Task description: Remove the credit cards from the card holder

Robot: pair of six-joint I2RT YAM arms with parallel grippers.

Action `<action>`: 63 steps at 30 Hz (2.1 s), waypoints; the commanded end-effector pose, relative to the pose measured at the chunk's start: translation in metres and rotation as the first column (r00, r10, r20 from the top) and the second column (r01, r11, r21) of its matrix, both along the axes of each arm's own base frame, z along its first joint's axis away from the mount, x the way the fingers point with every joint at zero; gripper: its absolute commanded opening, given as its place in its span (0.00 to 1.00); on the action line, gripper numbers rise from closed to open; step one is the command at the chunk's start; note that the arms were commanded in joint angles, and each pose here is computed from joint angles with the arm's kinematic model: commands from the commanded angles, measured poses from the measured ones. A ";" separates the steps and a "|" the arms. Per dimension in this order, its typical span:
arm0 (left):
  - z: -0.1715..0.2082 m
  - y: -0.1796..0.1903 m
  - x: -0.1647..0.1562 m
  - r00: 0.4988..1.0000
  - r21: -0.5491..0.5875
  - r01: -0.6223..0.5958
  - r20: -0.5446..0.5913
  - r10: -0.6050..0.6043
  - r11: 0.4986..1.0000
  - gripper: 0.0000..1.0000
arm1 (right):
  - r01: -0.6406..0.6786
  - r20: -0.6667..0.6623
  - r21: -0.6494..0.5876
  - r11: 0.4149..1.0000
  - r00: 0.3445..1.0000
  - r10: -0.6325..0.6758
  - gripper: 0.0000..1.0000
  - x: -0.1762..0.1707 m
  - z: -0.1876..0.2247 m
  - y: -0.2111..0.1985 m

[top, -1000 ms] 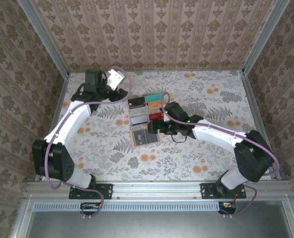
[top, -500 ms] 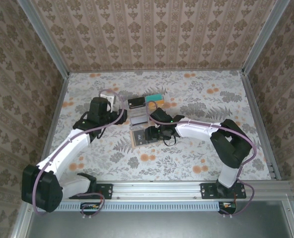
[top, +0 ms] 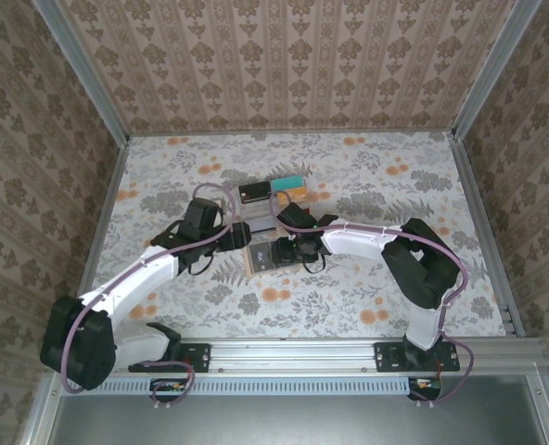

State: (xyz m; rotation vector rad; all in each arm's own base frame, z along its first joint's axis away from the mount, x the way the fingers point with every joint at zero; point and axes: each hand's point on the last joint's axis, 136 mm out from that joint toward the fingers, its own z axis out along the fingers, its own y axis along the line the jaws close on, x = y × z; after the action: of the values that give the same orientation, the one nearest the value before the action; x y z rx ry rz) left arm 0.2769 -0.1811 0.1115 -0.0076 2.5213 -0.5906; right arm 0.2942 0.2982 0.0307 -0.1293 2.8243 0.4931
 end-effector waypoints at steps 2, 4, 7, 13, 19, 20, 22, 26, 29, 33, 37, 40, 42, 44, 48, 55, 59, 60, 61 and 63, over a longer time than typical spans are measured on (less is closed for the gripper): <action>-0.014 -0.019 -0.016 0.994 -0.082 -0.002 -0.110 -0.007 0.997 0.82 | 0.004 -0.014 0.018 1.000 1.000 -0.004 0.57 0.000 0.000 0.004; -0.020 -0.022 -0.019 0.990 -0.085 -0.006 -0.138 -0.005 0.996 0.79 | 0.004 -0.007 0.024 1.000 1.000 -0.004 0.56 0.000 0.003 0.004; -0.030 -0.029 -0.021 0.985 -0.114 -0.023 -0.175 0.003 0.993 0.72 | 0.005 0.003 0.030 1.000 1.000 -0.006 0.55 0.001 0.007 0.003; -0.045 -0.046 -0.024 0.972 -0.141 -0.012 -0.234 -0.022 0.990 0.52 | 0.015 0.018 0.053 0.998 1.000 -0.016 0.52 0.003 0.016 0.003; -0.056 -0.049 -0.023 0.965 -0.122 -0.019 -0.263 -0.014 0.992 0.38 | 0.013 0.029 0.128 0.992 0.999 -0.017 0.50 0.001 0.037 0.007; -0.058 -0.048 -0.023 0.964 -0.119 -0.021 -0.265 -0.012 0.993 0.36 | 0.011 0.032 0.145 0.989 0.999 -0.016 0.50 0.000 0.041 0.009; -0.059 -0.048 -0.023 0.964 -0.110 -0.019 -0.266 -0.012 0.994 0.35 | 0.000 0.036 0.179 0.984 0.999 -0.007 0.50 -0.001 0.049 0.012; -0.065 -0.047 -0.023 0.961 -0.093 -0.014 -0.275 -0.012 0.996 0.33 | -0.033 0.021 0.284 0.958 0.999 0.028 0.49 -0.005 0.061 0.026; -0.066 -0.045 -0.022 0.964 -0.079 -0.012 -0.267 -0.010 0.997 0.32 | -0.058 0.017 0.374 0.926 0.998 0.056 0.50 -0.006 0.068 0.041; -0.069 -0.042 -0.020 0.964 -0.072 -0.012 -0.265 -0.007 0.997 0.31 | -0.052 -0.031 0.429 0.902 0.997 0.072 0.50 -0.007 0.059 0.053; -0.069 -0.037 -0.020 0.965 -0.066 -0.015 -0.261 -0.003 0.998 0.30 | -0.043 -0.043 0.454 0.890 0.997 0.070 0.50 -0.006 0.056 0.058; -0.067 -0.031 -0.020 0.968 -0.064 -0.030 -0.251 0.013 0.997 0.30 | -0.040 -0.040 0.452 0.891 0.997 0.066 0.51 -0.005 0.056 0.057; -0.067 -0.025 -0.021 0.968 -0.056 -0.043 -0.248 0.028 0.997 0.30 | -0.033 -0.050 0.452 0.892 0.997 0.063 0.51 -0.005 0.053 0.058; -0.065 -0.017 -0.023 0.969 -0.042 -0.060 -0.241 0.048 0.997 0.30 | -0.026 -0.063 0.458 0.889 0.996 0.062 0.51 -0.006 0.050 0.059; -0.059 0.002 -0.027 0.974 -0.010 -0.103 -0.205 0.099 0.995 0.30 | -0.006 -0.070 0.477 0.879 0.996 0.045 0.54 -0.007 0.051 0.059; -0.038 0.018 -0.034 0.984 -0.031 -0.131 -0.125 0.126 0.991 0.33 | 0.017 -0.018 0.424 0.906 1.000 -0.010 0.54 0.000 0.058 0.041; -0.024 0.010 -0.037 0.990 -0.107 -0.111 -0.104 0.099 0.988 0.34 | 0.054 -0.013 0.373 0.926 0.999 -0.053 0.54 0.006 0.059 0.026; -0.022 0.008 -0.036 0.990 -0.124 -0.107 -0.102 0.095 0.986 0.35 | 0.063 -0.007 0.355 0.933 0.998 -0.065 0.54 0.008 0.058 0.022; -0.019 0.005 -0.035 0.991 -0.139 -0.105 -0.100 0.091 0.985 0.35 | 0.069 -0.008 0.340 0.938 0.997 -0.070 0.54 0.008 0.057 0.019; -0.016 -0.005 -0.032 0.992 -0.182 -0.086 -0.108 0.067 0.979 0.35 | 0.074 -0.011 0.307 0.949 0.997 -0.075 0.54 0.009 0.052 0.016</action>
State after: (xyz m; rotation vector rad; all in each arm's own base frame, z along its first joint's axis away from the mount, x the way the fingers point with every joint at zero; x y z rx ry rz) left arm 0.2439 -0.1765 0.0915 -0.2146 2.5470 -0.7291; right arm 0.3001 0.3269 0.0816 0.0202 2.6795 1.0161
